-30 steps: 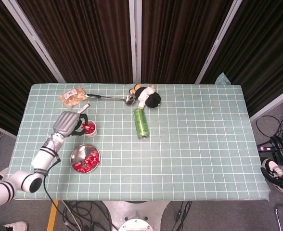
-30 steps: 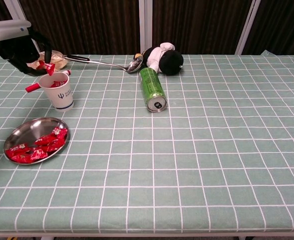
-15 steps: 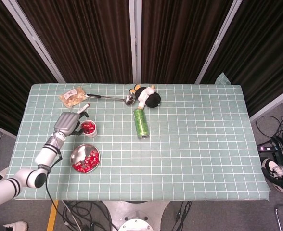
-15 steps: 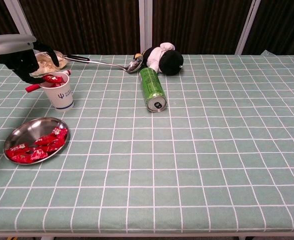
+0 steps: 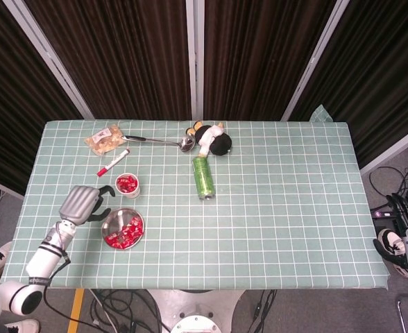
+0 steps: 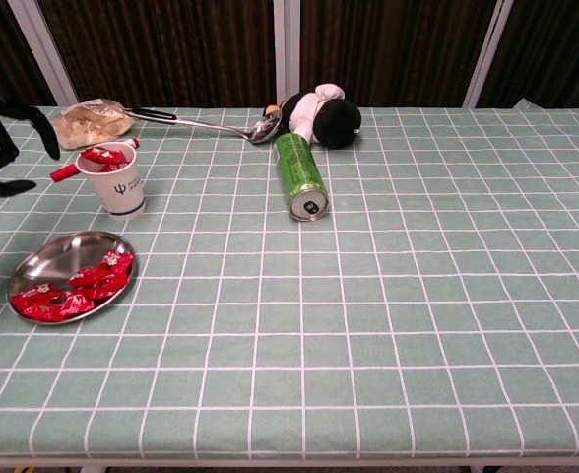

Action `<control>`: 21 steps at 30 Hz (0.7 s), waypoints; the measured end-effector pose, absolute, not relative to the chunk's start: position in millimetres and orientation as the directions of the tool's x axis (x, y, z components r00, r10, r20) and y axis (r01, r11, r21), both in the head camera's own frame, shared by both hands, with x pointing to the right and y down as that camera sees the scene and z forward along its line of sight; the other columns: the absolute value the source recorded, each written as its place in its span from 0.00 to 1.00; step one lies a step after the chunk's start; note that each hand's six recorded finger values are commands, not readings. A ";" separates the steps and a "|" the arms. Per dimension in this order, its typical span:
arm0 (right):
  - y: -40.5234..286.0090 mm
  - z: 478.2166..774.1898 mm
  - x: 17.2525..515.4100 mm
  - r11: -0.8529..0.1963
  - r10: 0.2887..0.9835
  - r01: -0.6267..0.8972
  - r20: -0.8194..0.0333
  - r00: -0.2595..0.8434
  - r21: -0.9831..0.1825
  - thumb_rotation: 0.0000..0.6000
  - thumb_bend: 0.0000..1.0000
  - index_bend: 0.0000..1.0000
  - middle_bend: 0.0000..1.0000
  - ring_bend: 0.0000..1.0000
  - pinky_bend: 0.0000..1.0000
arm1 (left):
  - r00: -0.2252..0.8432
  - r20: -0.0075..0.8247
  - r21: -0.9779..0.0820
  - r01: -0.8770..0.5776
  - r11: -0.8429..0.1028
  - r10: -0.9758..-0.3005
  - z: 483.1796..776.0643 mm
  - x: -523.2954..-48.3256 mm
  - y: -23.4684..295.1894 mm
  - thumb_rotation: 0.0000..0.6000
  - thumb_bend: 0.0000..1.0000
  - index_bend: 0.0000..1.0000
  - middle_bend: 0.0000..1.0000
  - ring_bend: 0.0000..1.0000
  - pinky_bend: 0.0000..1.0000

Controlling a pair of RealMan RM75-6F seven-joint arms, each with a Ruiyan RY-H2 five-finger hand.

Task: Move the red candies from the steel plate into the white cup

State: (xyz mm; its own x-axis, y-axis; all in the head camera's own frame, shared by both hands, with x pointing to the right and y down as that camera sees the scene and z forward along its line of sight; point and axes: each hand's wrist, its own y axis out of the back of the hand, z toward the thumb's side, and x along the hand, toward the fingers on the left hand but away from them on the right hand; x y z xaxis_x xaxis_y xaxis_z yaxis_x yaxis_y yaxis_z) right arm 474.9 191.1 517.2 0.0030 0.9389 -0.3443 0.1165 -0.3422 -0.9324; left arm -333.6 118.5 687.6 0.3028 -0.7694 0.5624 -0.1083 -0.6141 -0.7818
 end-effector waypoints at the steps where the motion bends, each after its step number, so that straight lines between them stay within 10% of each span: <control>1: 191.2 517.1 474.5 -0.342 0.939 0.117 -0.344 0.005 -0.932 1.00 0.20 0.02 0.06 0.00 0.15 | 0.308 0.573 -0.774 -0.101 -0.625 -0.759 689.5 -332.8 122.4 1.00 0.32 0.48 0.98 0.87 0.99; 21: 192.3 515.6 474.4 -0.342 0.939 0.115 -0.344 0.004 -0.933 1.00 0.20 0.02 0.06 0.00 0.15 | 0.324 0.716 -0.666 0.053 -0.744 -0.618 719.8 -324.5 173.9 1.00 0.23 0.48 0.98 0.87 0.99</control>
State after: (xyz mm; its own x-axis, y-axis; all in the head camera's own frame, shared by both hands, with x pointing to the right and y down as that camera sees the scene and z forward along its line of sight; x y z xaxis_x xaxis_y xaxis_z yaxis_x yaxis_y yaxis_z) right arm 474.4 192.3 515.6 0.0039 0.9389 -0.3442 0.1150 -0.3424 -0.9325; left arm -324.5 173.9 719.8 0.3238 -0.6182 0.7162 0.0531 -0.7439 -0.6661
